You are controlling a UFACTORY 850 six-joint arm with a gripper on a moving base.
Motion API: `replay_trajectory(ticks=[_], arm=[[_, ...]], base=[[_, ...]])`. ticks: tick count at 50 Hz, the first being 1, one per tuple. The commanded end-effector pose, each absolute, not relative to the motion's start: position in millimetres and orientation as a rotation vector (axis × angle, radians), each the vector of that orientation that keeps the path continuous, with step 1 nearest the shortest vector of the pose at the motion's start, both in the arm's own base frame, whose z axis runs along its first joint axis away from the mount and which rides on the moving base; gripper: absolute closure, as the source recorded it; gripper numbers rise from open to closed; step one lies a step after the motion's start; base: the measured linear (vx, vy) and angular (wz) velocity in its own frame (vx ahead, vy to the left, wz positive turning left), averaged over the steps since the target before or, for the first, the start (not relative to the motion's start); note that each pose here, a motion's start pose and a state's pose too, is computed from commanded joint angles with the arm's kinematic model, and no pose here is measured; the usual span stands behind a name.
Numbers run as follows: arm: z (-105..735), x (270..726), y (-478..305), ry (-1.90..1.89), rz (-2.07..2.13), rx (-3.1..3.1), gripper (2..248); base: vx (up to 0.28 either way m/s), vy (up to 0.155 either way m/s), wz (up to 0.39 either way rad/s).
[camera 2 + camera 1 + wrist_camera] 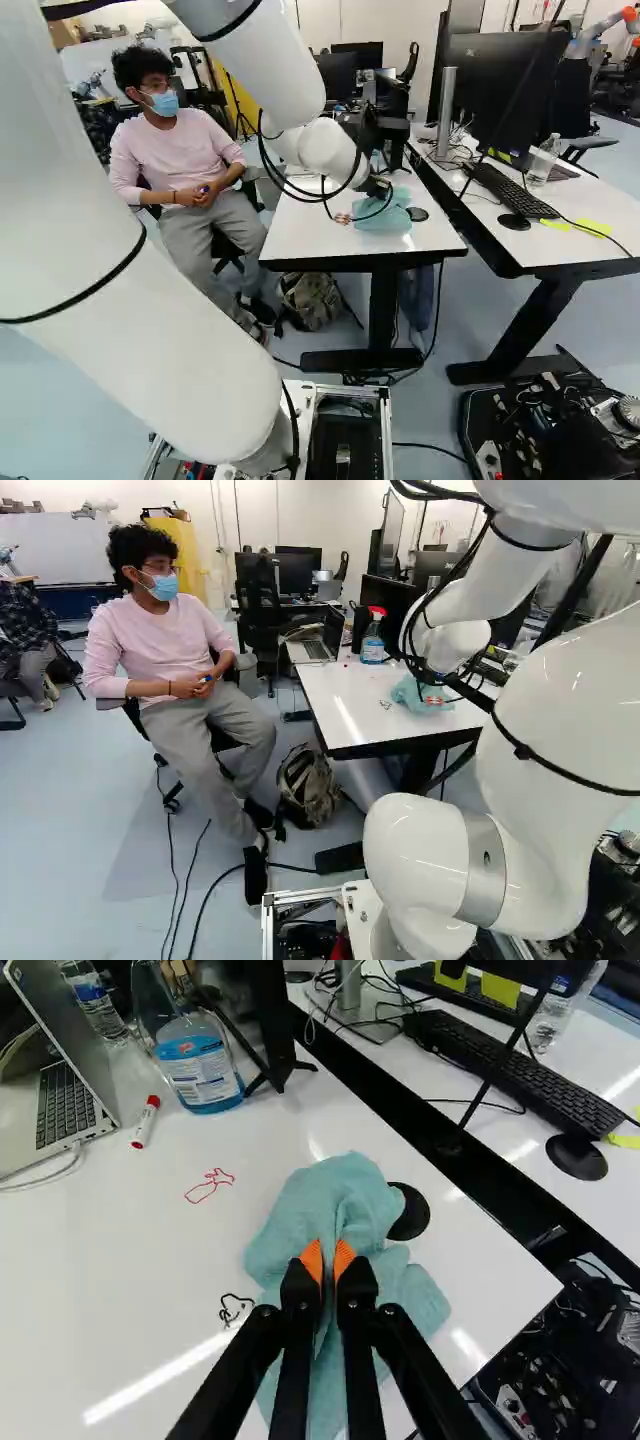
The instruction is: Clean the table with the green towel
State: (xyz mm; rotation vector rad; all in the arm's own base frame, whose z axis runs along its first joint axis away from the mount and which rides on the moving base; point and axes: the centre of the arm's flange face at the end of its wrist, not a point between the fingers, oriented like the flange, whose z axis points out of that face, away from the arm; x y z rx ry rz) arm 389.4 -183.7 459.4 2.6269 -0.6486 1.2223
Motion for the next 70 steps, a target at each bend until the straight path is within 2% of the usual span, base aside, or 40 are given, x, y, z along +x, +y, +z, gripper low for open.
replay_trajectory(ticks=[70], arm=[[408.9, 413.1, -181.6, -0.632, 1.096, 2.717, 216]], base=[[0.0, 0.0, 0.0]])
